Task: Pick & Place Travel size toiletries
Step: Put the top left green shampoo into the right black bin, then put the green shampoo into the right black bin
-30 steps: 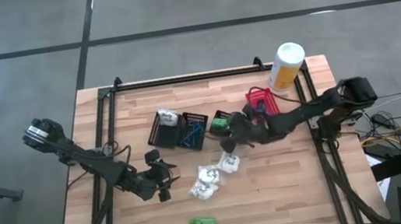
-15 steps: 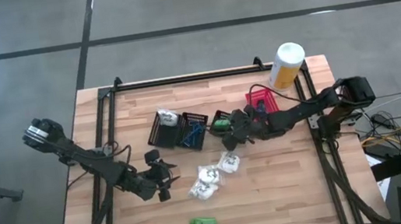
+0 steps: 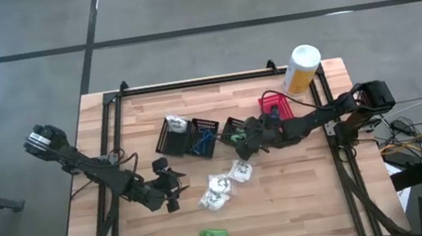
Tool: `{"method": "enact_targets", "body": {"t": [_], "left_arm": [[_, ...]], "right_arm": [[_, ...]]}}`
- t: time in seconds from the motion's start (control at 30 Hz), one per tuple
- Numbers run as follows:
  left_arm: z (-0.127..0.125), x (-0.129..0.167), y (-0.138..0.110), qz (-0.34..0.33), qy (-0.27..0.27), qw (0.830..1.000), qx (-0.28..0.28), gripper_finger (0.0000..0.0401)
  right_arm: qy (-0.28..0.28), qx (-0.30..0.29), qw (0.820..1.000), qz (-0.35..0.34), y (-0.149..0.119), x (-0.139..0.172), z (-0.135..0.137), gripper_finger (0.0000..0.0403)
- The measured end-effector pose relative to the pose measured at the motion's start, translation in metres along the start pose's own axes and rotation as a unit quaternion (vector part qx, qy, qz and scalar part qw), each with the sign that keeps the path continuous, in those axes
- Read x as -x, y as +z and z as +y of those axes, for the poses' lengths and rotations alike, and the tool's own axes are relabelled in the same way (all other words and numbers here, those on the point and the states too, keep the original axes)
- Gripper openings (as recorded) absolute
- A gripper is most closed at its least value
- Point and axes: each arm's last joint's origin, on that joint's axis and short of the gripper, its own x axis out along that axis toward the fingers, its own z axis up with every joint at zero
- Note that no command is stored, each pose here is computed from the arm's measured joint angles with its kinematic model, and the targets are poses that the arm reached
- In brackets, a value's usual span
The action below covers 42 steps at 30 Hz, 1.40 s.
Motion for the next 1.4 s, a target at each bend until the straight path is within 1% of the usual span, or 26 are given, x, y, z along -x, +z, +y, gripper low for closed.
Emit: {"method": "enact_targets", "body": {"t": [0.1, 0.17, 0.27, 0.33, 0.4, 0.47, 0.57, 0.63, 0.73, 0.83, 0.93, 1.03, 1.1, 1.2, 1.3, 1.4], "left_arm": [[0.000, 0.000, -0.001, 0.002, -0.003, 1.000, -0.001, 0.0200], [-0.001, 0.000, -0.001, 0.009, -0.017, 1.000, -0.011, 0.0200], [-0.004, 0.001, -0.002, 0.024, -0.058, 0.997, -0.037, 0.0200], [-0.007, 0.002, -0.002, 0.027, -0.085, 0.995, -0.047, 0.0200], [-0.009, 0.003, -0.002, 0.028, -0.101, 0.993, -0.054, 0.0200], [-0.010, 0.003, -0.002, 0.026, -0.105, 0.992, -0.058, 0.0200], [-0.011, 0.004, -0.002, 0.029, -0.114, 0.991, -0.056, 0.0200], [-0.012, 0.004, -0.002, 0.037, -0.132, 0.989, -0.055, 0.0200], [-0.015, 0.005, -0.001, 0.042, -0.173, 0.983, -0.043, 0.0200], [-0.019, 0.004, -0.001, 0.041, -0.202, 0.978, -0.036, 0.0200], [-0.021, 0.003, -0.002, 0.042, -0.215, 0.975, -0.035, 0.0200], [-0.025, 0.003, 0.002, 0.032, -0.223, 0.974, -0.037, 0.0200], [-0.028, 0.004, 0.006, 0.024, -0.228, 0.972, -0.045, 0.0200], [-0.034, 0.006, 0.011, 0.018, -0.235, 0.971, -0.037, 0.0200], [-0.040, 0.007, 0.014, 0.020, -0.241, 0.970, -0.010, 0.0203], [-0.048, 0.008, 0.016, 0.018, -0.252, 0.967, 0.020, 0.0221]], "right_arm": [[0.005, 0.001, 1.000, -0.002, -0.001, 0.001, 0.002, 0.0275], [0.011, 0.002, 1.000, -0.004, -0.002, 0.003, 0.005, 0.0280], [0.025, 0.007, 1.000, -0.008, -0.003, 0.007, 0.012, 0.0284], [0.041, 0.013, 0.999, -0.013, -0.003, 0.013, 0.021, 0.0286], [0.063, 0.020, 0.998, -0.019, -0.003, 0.021, 0.033, 0.0288], [0.091, 0.022, 0.995, -0.021, -0.003, 0.031, 0.047, 0.0287], [0.160, 0.028, 0.987, -0.012, -0.005, 0.048, 0.073, 0.0281], [0.194, 0.046, 0.980, 0.001, -0.011, 0.056, 0.092, 0.0276], [0.220, 0.093, 0.971, 0.005, -0.021, 0.060, 0.119, 0.0270], [0.225, 0.137, 0.965, 0.000, -0.024, 0.056, 0.142, 0.0262], [0.209, 0.173, 0.962, 0.016, -0.026, 0.048, 0.157, 0.0253], [0.187, 0.196, 0.962, 0.040, -0.026, 0.044, 0.165, 0.0245], [0.182, 0.200, 0.962, 0.046, -0.024, 0.043, 0.170, 0.0240], [0.178, 0.202, 0.962, 0.050, -0.023, 0.041, 0.174, 0.0236], [0.177, 0.200, 0.962, 0.049, -0.023, 0.041, 0.175, 0.0236], [0.171, 0.180, 0.967, 0.050, -0.024, 0.041, 0.175, 0.0243]]}}
